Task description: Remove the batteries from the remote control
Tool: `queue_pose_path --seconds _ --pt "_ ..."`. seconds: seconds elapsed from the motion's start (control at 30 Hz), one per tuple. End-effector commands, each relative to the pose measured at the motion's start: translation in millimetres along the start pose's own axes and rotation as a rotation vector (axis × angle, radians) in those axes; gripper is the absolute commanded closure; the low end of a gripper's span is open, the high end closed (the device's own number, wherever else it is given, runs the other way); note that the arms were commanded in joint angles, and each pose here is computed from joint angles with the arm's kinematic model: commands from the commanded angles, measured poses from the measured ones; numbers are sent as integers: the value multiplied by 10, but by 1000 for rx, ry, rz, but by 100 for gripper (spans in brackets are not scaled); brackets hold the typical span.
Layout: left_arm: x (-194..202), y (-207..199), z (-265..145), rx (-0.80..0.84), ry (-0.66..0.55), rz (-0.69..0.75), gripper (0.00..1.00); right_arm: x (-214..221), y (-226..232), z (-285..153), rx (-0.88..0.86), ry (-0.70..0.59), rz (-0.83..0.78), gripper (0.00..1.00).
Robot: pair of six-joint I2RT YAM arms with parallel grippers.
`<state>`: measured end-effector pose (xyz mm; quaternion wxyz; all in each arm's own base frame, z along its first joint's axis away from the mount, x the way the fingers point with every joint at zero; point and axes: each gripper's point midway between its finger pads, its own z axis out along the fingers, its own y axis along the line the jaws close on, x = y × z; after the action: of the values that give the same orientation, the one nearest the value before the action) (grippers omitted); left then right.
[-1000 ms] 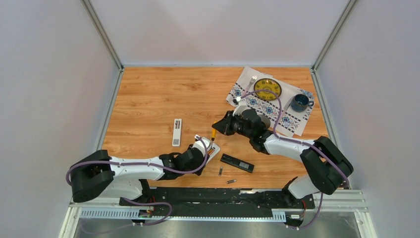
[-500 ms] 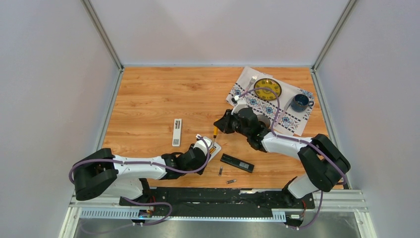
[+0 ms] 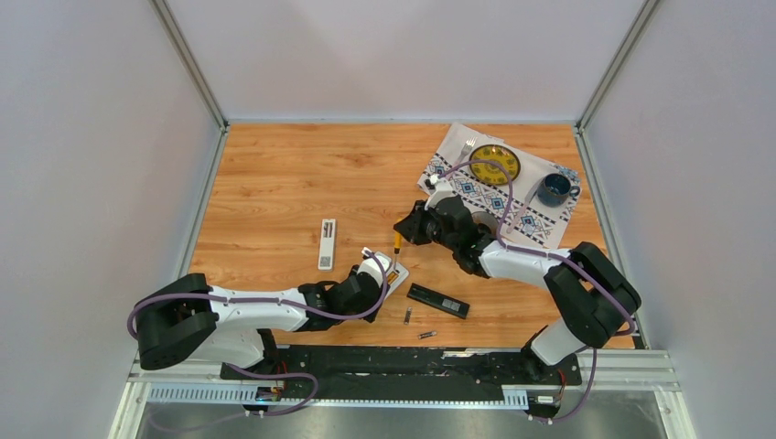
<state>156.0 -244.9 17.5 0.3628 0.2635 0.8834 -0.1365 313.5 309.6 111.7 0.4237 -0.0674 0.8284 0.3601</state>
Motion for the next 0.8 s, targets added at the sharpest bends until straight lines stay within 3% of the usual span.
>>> queue_pose_path --seconds 0.0,0.33,0.77 --pt "248 35 5 -5 77 0 70 33 -18 11 19 4 -61 100" --pt "256 34 9 -6 78 -1 71 -138 253 -153 -87 -45 -68 100" --pt "269 26 18 -4 82 -2 72 -7 78 -61 -1 -16 -86 100"
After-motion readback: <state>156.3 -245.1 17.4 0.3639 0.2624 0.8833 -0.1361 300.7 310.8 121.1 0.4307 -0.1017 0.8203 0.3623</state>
